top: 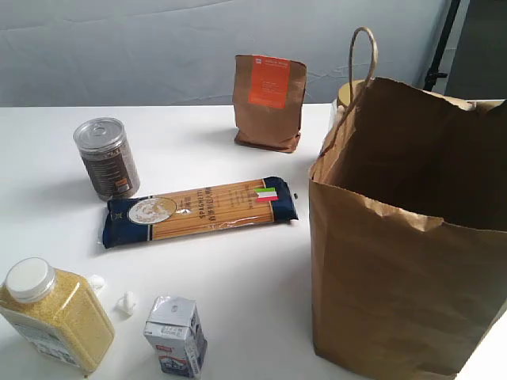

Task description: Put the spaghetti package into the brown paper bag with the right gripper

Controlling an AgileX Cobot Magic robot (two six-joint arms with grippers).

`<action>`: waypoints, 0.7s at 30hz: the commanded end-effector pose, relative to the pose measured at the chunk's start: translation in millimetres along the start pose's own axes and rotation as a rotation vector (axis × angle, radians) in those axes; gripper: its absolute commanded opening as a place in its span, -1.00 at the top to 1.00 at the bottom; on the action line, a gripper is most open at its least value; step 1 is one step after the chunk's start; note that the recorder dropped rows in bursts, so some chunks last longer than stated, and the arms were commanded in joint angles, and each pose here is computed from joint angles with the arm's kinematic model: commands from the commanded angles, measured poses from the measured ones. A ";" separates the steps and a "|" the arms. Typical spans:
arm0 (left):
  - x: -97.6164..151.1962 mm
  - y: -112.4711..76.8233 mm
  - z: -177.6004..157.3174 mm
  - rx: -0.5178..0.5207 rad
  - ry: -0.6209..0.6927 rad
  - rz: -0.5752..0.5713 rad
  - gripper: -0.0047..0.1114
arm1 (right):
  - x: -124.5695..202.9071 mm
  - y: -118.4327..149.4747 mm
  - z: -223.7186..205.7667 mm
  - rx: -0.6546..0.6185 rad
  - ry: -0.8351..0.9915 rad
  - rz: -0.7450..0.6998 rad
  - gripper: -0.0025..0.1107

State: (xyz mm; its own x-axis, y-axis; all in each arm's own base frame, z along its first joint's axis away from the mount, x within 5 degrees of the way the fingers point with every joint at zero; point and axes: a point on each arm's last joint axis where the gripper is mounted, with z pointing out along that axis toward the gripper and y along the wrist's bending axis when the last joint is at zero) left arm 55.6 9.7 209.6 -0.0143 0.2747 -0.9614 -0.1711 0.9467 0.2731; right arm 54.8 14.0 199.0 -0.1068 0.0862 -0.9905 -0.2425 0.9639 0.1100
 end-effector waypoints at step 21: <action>1.0 -0.2 0.0 -0.002 -0.002 -0.008 0.92 | -187.7 39.4 -6.2 -0.163 0.199 0.225 0.96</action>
State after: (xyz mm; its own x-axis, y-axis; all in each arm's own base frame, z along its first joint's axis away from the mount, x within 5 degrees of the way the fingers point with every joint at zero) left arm 55.6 9.7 209.6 -0.0143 0.2747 -0.9614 -0.1711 0.9467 0.2731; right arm 51.4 26.6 367.4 -0.2838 0.3216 -0.9033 -0.3002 0.8649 0.4023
